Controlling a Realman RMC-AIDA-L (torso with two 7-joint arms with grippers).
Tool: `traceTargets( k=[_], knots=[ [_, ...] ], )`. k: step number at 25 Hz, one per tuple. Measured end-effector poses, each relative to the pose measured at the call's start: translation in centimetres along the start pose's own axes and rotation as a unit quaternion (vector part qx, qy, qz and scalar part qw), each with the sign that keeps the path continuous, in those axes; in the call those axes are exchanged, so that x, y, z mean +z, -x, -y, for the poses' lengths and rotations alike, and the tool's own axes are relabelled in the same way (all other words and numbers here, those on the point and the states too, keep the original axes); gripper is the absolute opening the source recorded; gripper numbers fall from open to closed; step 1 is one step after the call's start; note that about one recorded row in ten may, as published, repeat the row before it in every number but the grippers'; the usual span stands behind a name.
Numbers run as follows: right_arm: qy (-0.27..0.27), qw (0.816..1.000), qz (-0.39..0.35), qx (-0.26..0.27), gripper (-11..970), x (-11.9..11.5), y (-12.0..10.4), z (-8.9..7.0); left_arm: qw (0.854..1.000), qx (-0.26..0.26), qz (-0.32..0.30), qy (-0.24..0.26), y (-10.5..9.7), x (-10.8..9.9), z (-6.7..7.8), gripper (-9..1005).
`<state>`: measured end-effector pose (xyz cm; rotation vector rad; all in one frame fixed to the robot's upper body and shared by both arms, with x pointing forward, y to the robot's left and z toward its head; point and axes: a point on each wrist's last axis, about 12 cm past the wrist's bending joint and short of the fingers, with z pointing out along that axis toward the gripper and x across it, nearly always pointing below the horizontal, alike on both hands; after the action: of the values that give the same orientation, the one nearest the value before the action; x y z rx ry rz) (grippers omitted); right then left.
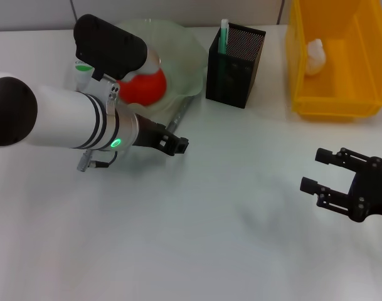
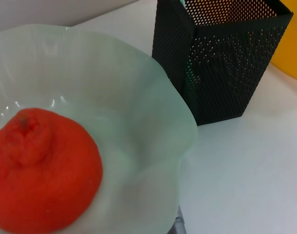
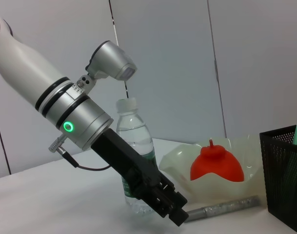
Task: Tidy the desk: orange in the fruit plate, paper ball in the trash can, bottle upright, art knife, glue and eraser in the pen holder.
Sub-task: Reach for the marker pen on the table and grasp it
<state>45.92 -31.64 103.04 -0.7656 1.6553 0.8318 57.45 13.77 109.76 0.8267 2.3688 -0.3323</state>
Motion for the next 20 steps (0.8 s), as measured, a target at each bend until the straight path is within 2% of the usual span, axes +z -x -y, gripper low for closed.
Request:
traceTargets(
  k=[7,20],
  knots=[
    [0.0,1.0,-0.001,0.0,694,-0.02,-0.04,-0.03,1.0,0.01,-0.003,0.024,-0.09,0.45,0.46,515],
    [0.001,1.0,-0.002,0.0,694,-0.04,-0.07,-0.06,1.0,0.009,-0.005,0.03,-0.02,0.62,0.4,455]
  ],
)
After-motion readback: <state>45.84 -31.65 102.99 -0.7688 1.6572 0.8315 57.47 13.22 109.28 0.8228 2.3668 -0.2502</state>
